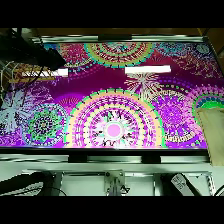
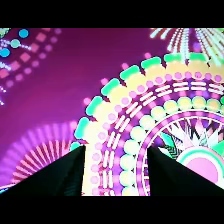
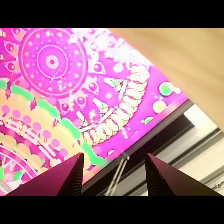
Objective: Fold the shirts.
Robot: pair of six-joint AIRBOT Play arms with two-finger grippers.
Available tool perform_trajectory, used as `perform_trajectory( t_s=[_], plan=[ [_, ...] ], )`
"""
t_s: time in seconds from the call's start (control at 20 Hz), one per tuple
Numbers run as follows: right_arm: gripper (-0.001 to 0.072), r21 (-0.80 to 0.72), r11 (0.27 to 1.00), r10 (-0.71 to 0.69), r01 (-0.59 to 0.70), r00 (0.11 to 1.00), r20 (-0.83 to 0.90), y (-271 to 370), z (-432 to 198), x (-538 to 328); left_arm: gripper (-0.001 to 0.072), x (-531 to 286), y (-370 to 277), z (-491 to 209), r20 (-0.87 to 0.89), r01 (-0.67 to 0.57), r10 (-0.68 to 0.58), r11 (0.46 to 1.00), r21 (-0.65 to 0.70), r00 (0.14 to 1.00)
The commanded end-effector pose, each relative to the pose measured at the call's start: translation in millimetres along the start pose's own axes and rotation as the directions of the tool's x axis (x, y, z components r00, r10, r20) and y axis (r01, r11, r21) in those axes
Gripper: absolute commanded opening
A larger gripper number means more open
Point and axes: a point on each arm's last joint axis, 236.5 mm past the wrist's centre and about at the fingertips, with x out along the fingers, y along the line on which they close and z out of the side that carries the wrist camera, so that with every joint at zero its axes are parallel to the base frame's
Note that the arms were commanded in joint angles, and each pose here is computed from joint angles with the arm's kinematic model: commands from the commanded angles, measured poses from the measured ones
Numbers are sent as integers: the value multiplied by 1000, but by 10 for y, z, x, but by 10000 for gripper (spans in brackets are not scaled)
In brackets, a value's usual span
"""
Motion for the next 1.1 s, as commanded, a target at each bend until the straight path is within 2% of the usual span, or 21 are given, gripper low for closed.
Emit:
perform_trajectory(
  t_s=[0.0, 0.15, 0.3, 0.4, 0.5, 0.55, 0.7, 0.8, 0.9, 1.05],
  plan=[
    [509, -113, 993, 37, -40, 999, -33, 426, -217, 363, 468, 147, 98, -87, -45, -25, 25, 1000, 1, 999],
    [509, -270, 958, 87, -97, 995, -51, 1008, -399, 682, 469, 280, 120, -137, -72, -23, 20, 999, -40, 997],
    [509, -440, 877, 237, -194, 970, 46, 1974, -473, 859, 469, 481, 136, -284, -140, -17, 5, 997, -78, 990],
    [508, -551, 789, 382, -273, 920, 91, 2722, -620, 865, 469, 669, 165, -454, -214, -21, -3, 993, -112, 977],
    [508, -668, 671, 504, -322, 859, 92, 3406, -894, 802, 469, 847, 217, -654, -295, -44, -2, 988, -149, 955],
    [507, -716, 616, 528, -328, 847, 66, 3671, -1055, 771, 469, 903, 228, -743, -327, -52, -5, 985, -163, 945],
    [507, -801, 524, 500, -290, 866, 14, 4053, -1266, 731, 469, 940, 173, -998, -409, -62, -29, 976, -207, 912],
    [508, -821, 510, 489, -257, 872, 31, 4162, -1187, 653, 469, 952, 79, -1191, -455, -54, -46, 978, -204, 889],
    [508, -799, 549, 450, -247, 893, 33, 4079, -1118, 691, 468, 1036, 91, -1199, -425, -68, -34, 973, -222, 904],
    [508, -788, 575, 308, -218, 950, -38, 3744, -1248, 867, 468, 1146, 146, -1055, -354, -75, -14, 969, -235, 935]
  ],
)
